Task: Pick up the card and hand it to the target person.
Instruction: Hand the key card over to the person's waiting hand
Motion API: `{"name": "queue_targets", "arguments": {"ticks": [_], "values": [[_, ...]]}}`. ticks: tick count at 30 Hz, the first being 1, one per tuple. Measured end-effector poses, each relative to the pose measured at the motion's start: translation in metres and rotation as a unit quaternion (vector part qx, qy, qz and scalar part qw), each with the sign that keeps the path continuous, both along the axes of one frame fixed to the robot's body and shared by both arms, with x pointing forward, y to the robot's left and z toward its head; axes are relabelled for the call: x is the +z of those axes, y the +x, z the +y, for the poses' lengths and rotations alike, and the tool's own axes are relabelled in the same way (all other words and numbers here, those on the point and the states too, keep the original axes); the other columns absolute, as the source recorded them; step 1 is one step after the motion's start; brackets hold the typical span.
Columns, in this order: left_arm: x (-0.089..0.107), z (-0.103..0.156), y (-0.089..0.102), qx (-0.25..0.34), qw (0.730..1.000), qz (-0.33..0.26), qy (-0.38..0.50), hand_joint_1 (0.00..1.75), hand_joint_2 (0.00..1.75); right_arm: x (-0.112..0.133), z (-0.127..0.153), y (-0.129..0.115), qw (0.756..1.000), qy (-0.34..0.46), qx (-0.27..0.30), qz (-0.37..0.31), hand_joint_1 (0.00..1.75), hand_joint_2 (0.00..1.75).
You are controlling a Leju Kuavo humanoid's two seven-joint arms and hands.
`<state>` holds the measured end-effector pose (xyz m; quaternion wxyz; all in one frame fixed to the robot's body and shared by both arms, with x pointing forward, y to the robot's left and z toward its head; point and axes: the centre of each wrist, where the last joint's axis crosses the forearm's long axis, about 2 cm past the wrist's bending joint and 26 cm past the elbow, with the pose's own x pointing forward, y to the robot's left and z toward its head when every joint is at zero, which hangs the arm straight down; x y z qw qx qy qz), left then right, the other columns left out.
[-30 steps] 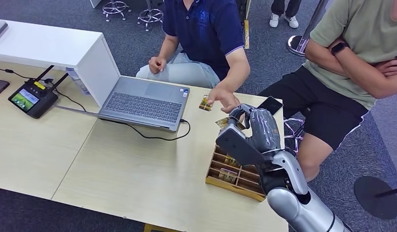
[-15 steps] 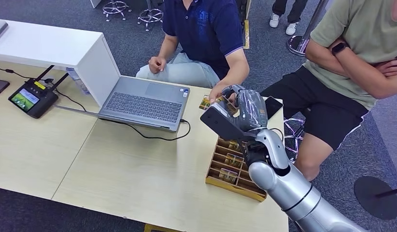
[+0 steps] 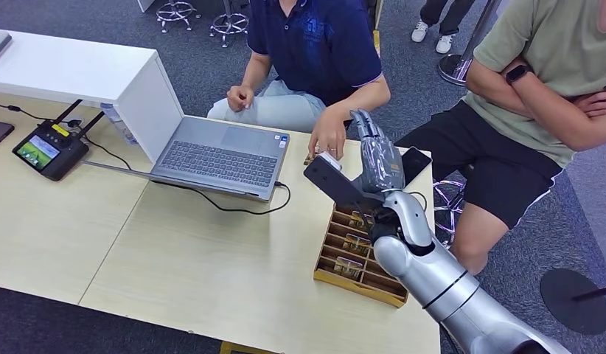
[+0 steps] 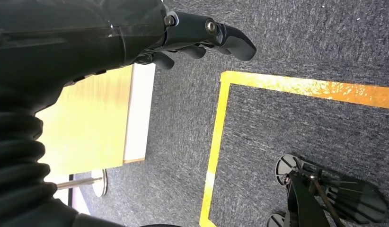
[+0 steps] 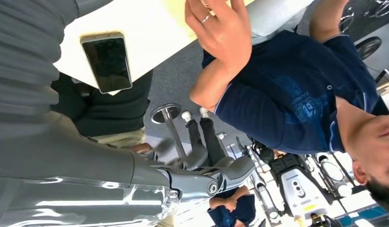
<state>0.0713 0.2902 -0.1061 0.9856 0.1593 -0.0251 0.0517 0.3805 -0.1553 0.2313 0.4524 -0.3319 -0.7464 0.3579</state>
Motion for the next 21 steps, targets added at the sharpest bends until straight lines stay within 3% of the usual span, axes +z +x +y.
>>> {"name": "queue_targets", "arguments": {"ticks": [4, 7, 11, 13, 16, 21], "values": [[0.0, 0.001, 0.0, 0.002, 1.0, 0.001, 0.004, 0.0, 0.0, -0.001, -0.005, 0.002, 0.999, 0.04, -0.006, 0.006, 0.0, 1.75], [0.0, 0.001, -0.001, 0.007, 1.0, -0.001, 0.007, 0.0, 0.0, -0.005, -0.022, 0.005, 0.991, 0.128, -0.015, 0.017, 0.0, 1.75], [0.0, 0.002, -0.003, 0.009, 1.0, -0.001, 0.01, 0.0, 0.0, -0.012, -0.054, 0.006, 0.963, 0.265, -0.034, 0.038, 0.0, 1.75], [-0.001, 0.002, -0.005, 0.009, 1.0, -0.001, 0.012, 0.0, 0.0, -0.019, -0.079, 0.006, 0.935, 0.349, -0.047, 0.051, 0.0, 1.75], [-0.001, 0.004, -0.007, 0.009, 1.0, 0.001, 0.016, 0.0, 0.0, -0.032, -0.123, 0.003, 0.866, 0.49, -0.074, 0.063, 0.0, 1.75], [-0.001, 0.004, -0.008, 0.016, 1.0, 0.001, 0.017, 0.0, 0.0, -0.052, -0.188, -0.009, 0.769, 0.628, -0.11, 0.045, 0.0, 1.75]]}}
